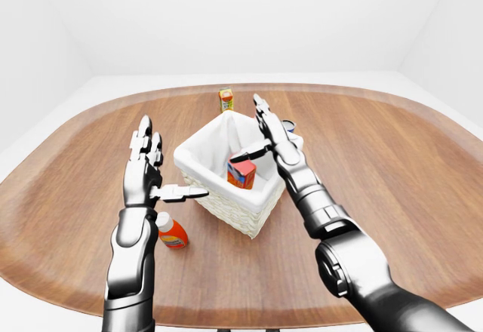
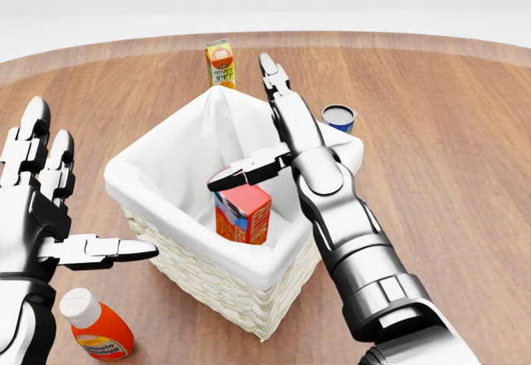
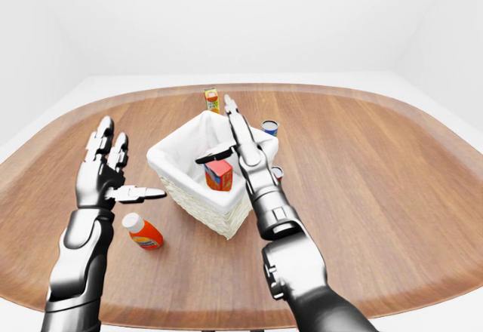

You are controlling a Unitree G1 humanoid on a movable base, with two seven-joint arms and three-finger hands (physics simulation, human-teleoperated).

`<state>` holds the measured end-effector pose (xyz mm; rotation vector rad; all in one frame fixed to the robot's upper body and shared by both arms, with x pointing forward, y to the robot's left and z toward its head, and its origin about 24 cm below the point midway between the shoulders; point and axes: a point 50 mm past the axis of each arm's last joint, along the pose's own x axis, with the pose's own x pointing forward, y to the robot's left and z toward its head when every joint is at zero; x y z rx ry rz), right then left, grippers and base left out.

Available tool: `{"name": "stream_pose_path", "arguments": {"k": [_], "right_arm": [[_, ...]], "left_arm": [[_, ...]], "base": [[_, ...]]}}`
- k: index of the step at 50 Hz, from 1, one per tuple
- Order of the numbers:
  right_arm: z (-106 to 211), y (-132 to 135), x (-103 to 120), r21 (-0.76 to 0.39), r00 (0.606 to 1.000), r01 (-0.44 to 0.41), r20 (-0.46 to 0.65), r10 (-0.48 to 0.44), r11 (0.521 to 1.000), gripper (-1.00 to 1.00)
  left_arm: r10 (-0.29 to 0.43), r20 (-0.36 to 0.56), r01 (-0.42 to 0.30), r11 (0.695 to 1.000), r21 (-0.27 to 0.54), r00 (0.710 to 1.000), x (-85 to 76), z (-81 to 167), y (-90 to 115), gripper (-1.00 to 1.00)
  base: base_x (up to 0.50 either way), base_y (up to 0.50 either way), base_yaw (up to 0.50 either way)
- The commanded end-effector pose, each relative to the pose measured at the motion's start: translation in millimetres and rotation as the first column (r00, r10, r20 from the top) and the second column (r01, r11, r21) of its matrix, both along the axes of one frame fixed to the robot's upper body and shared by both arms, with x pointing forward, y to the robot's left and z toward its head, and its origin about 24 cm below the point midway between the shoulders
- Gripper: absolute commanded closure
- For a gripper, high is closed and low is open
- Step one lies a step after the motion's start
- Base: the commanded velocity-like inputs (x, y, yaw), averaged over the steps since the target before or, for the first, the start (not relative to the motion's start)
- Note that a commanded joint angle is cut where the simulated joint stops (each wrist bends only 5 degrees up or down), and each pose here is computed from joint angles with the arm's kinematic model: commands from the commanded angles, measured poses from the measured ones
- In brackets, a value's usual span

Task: Pick up the butter and put it in the basket.

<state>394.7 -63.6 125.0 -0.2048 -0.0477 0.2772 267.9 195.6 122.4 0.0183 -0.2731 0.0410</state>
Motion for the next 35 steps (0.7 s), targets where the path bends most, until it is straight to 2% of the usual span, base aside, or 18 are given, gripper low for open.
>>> {"name": "stream_pose_path", "arguments": {"k": [1, 6, 9, 12, 13, 17, 27, 35], "right_arm": [[37, -7, -18, 0.102, 0.989, -0.028, 0.147, 0.012, 0.994, -1.00], [45, -26, -38, 0.209, 0.975, 0.008, 0.216, -0.054, 0.978, -1.00], [23, -38, -55, 0.215, 0.972, 0.046, 0.217, -0.094, 0.976, -1.00], [11, -45, -73, 0.214, 0.955, 0.066, 0.270, -0.124, 0.975, -1.00], [3, -50, -86, 0.229, 0.951, 0.077, 0.277, -0.140, 0.970, -1.00], [-24, -59, -107, 0.235, 0.965, 0.117, 0.201, -0.166, 0.965, -1.00], [-41, -67, -131, 0.307, 0.970, 0.161, 0.129, -0.208, 0.938, -1.00], [-38, -69, -131, 0.324, 0.965, 0.170, 0.137, -0.224, 0.931, -1.00]], "left_arm": [[0.001, -0.005, -0.001, 1.000, -0.004, 1.000, -0.8, -1, 0, -1.00], [-0.001, 0.002, 0.001, 1.000, 0.001, 1.000, -1.8, 0, -1, -1.00], [0.004, 0.003, -0.004, 1.000, 0.002, 1.000, -1.9, 0, 0, -1.00], [0.002, 0.004, -0.002, 1.000, 0.006, 1.000, -1.7, 1, -1, -1.00], [0.004, 0.005, -0.004, 1.000, 0.009, 1.000, -2.2, 1, -1, -1.00], [0.006, 0.020, -0.006, 1.000, 0.016, 1.000, -3.2, 4, -1, -1.00], [0.009, 0.048, -0.010, 1.000, 0.021, 0.999, -4.1, 11, 0, -1.00], [0.006, 0.063, -0.008, 1.000, 0.024, 0.998, -4.1, 15, -1, -1.00]], "base": [[0.00, 0.00, 0.00], [0.00, 0.00, 0.00], [0.00, 0.00, 0.00], [0.00, 0.00, 0.00], [0.00, 0.00, 0.00], [0.00, 0.00, 0.00], [0.00, 0.00, 0.00], [0.00, 0.00, 0.00]]}}
